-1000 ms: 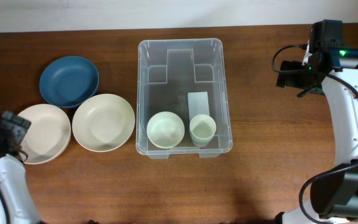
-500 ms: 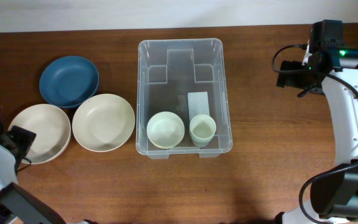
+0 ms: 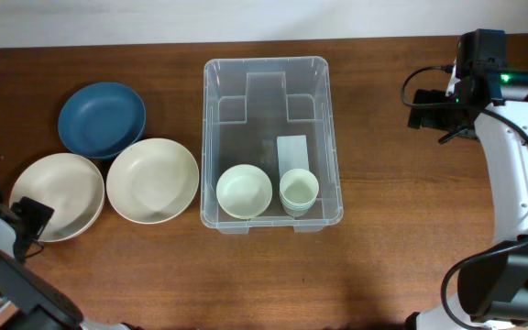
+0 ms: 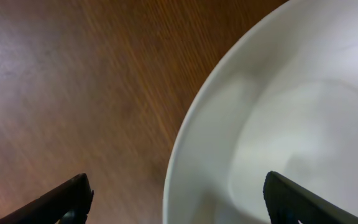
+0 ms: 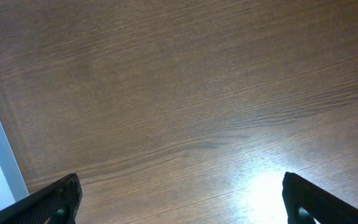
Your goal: Pack container
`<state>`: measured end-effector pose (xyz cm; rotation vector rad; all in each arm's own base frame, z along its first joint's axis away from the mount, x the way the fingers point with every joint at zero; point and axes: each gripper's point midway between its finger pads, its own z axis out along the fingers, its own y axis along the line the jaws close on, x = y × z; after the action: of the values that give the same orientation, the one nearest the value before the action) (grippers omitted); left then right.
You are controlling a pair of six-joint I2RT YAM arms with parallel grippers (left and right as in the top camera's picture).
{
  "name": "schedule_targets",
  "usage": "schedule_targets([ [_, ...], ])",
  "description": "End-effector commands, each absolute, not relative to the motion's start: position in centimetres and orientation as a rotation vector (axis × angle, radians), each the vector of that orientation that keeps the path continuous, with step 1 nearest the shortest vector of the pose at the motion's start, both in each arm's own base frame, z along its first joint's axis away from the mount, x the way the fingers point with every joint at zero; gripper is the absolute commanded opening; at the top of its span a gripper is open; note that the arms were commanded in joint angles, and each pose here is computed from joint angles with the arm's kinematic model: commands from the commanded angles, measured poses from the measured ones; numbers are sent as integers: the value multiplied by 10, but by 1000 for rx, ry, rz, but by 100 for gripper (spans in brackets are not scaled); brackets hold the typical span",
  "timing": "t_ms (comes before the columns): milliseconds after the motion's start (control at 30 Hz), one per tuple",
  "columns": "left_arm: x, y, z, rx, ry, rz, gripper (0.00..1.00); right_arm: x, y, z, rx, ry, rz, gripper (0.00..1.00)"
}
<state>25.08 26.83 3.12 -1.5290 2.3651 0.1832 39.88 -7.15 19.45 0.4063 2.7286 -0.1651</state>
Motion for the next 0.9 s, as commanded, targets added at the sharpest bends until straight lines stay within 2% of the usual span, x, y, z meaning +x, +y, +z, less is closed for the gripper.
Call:
schedule_targets([
  [0,254,271,21,-1504,2392,173,84,399,-76,193,424,2730,-183,99],
  [67,257,274,22,-1498,2379,176,76,399,-76,193,424,2730,-183,99],
  [200,260,277,23,-1489,2362,182,49,399,-76,193,424,2730,-183,99],
  [867,257,283,9,-1507,2375,225,48,399,-76,193,424,2730,-183,99],
])
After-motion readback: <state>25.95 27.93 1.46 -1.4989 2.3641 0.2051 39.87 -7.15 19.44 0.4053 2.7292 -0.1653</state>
